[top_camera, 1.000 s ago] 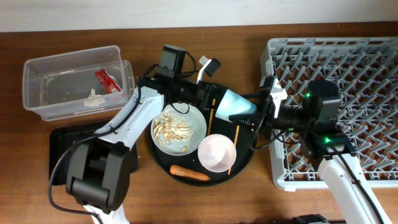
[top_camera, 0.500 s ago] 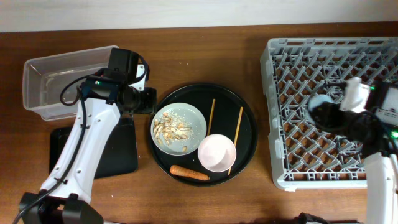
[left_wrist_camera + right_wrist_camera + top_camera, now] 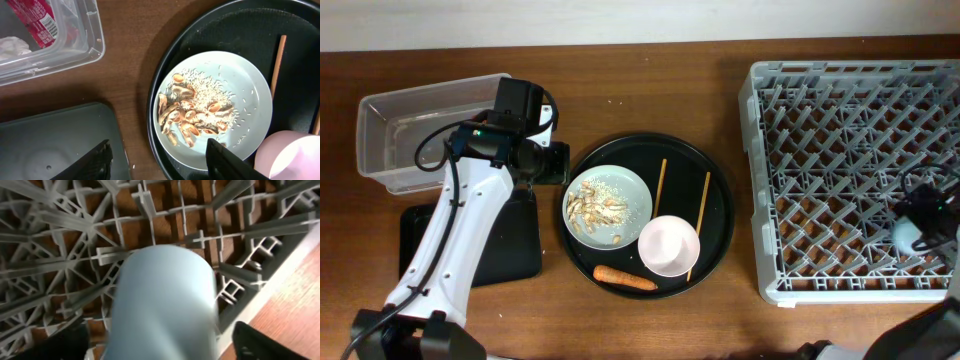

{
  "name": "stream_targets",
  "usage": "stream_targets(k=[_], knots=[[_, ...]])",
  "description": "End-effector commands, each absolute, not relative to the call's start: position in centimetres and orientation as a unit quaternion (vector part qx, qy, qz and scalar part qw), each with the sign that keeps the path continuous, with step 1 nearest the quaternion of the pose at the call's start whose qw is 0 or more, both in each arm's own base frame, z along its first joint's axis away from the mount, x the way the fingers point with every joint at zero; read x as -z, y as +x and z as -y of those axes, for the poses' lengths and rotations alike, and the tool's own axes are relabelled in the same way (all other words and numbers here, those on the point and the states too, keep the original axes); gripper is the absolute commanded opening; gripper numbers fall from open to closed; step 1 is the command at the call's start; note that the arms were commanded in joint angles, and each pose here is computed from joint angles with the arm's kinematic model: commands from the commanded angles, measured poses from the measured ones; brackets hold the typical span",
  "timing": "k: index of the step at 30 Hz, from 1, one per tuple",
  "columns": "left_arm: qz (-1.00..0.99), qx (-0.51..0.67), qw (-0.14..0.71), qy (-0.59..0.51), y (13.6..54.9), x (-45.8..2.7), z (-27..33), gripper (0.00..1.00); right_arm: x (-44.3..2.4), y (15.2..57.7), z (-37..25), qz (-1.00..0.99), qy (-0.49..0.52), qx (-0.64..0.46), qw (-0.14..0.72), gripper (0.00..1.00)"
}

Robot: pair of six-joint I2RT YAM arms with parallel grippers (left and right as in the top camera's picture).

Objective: Sort waste into correct bins and load items into the dishwasher rack
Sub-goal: 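Place the light-blue cup upside down in the dish rack with the right gripper, then grasp the white bowl with the right gripper and set it in the rack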

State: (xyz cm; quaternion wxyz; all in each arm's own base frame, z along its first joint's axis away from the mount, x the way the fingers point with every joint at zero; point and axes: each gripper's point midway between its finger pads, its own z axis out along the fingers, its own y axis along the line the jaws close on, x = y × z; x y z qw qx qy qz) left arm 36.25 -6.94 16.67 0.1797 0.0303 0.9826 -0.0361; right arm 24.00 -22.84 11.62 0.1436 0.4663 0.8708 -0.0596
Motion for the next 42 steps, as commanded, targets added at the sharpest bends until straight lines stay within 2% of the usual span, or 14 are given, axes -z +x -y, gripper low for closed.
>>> stream_targets(k=[1,4,7,10,14,16,19,20,24,30,32,35,38,42], knots=[[-0.98,0.029,0.191,0.036,36.3,-17.5,6.7,0.64,-11.7,26.1,22.1,-0.871,0.463,0.003,0.164,0.98],[-0.983,0.027,0.179,0.036,35.7,-17.2,6.5,0.65,-13.7,28.4,20.0,-0.878,0.429,-0.078,0.195,0.98],[-0.984,0.027,0.173,0.036,35.4,-17.1,6.5,0.64,-19.1,30.0,18.7,-0.886,0.384,-0.093,0.244,0.98],[-0.985,0.027,0.17,0.03,35.3,-17.1,6.5,0.65,-24.2,32.2,12.3,-0.925,0.233,-0.104,0.281,0.99],[-0.986,0.03,0.16,-0.022,35.0,-16.9,5.4,0.71,-22.7,32.9,-1.5,-0.964,0.003,-0.152,0.217,1.0],[-0.987,0.028,0.154,-0.027,34.8,-16.8,5.0,0.72,-21.2,32.4,-8.0,-0.965,-0.09,-0.172,0.176,0.92],[-0.988,0.028,0.151,-0.027,34.6,-16.8,5.0,0.73,-17.1,31.3,-13.5,-0.968,-0.167,-0.156,0.101,0.77],[-0.988,0.027,0.151,-0.027,34.7,-16.8,5.0,0.73,-15.2,31.0,-14.7,-0.972,-0.171,-0.148,0.066,0.71],[-0.988,0.027,0.152,-0.027,34.7,-16.8,5.0,0.73,-7.6,29.3,-16.0,-0.977,-0.173,-0.11,-0.063,0.68],[-0.987,0.028,0.153,-0.027,34.7,-16.8,5.0,0.73,-3.3,26.5,-16.3,-0.97,-0.173,-0.128,-0.117,0.58],[-0.987,0.028,0.153,-0.027,34.7,-16.8,5.0,0.73,-2.7,26.1,-16.4,-0.969,-0.175,-0.129,-0.119,0.4],[-0.987,0.028,0.153,-0.027,34.7,-16.8,5.0,0.73,-2.7,26.3,-16.9,-0.968,-0.178,-0.139,-0.111,0.07],[-0.988,0.028,0.153,-0.027,34.7,-16.8,5.0,0.73,-5.8,28.9,-17.4,-0.971,-0.185,-0.141,-0.05,0.04],[-0.988,0.028,0.151,-0.027,34.6,-16.8,5.0,0.73,-18.9,37.4,-10.7,-0.976,-0.126,-0.051,0.171,0.04]])
